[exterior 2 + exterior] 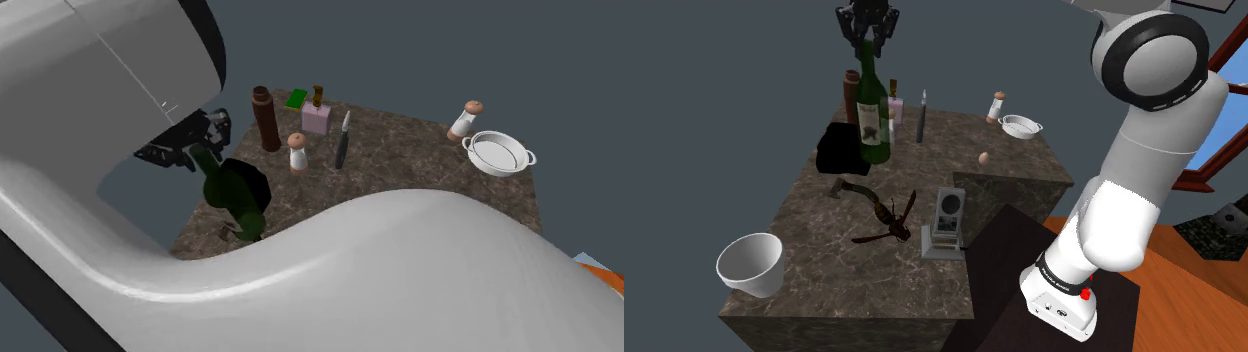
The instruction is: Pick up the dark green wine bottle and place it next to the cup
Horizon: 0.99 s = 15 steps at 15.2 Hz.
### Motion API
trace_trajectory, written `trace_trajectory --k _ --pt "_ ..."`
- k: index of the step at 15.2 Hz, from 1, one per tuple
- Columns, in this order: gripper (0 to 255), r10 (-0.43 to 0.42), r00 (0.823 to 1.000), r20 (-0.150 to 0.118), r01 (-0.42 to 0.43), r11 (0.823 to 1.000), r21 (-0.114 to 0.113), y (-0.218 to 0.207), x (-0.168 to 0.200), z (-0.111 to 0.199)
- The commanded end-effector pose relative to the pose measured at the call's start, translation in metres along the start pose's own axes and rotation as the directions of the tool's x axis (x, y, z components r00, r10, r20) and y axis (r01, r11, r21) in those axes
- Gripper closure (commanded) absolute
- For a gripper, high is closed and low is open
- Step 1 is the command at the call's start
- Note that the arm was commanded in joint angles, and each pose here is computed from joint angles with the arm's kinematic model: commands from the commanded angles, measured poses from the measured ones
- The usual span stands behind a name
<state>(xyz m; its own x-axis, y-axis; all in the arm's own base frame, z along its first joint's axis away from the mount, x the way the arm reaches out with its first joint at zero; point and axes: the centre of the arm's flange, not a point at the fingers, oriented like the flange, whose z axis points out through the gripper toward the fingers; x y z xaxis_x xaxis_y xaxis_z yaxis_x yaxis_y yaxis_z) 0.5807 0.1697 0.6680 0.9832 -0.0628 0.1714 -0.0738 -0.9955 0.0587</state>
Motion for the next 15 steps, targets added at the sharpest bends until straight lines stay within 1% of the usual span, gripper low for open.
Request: trace_trajectory --k 1,15 --pt "255 0.001 1.000 0.000 -0.001 1.000 -0.001 -0.022 -0.019 -0.005" --pt "255 0.001 1.000 0.000 -0.001 1.000 -0.001 -0.168 -0.127 -0.033"
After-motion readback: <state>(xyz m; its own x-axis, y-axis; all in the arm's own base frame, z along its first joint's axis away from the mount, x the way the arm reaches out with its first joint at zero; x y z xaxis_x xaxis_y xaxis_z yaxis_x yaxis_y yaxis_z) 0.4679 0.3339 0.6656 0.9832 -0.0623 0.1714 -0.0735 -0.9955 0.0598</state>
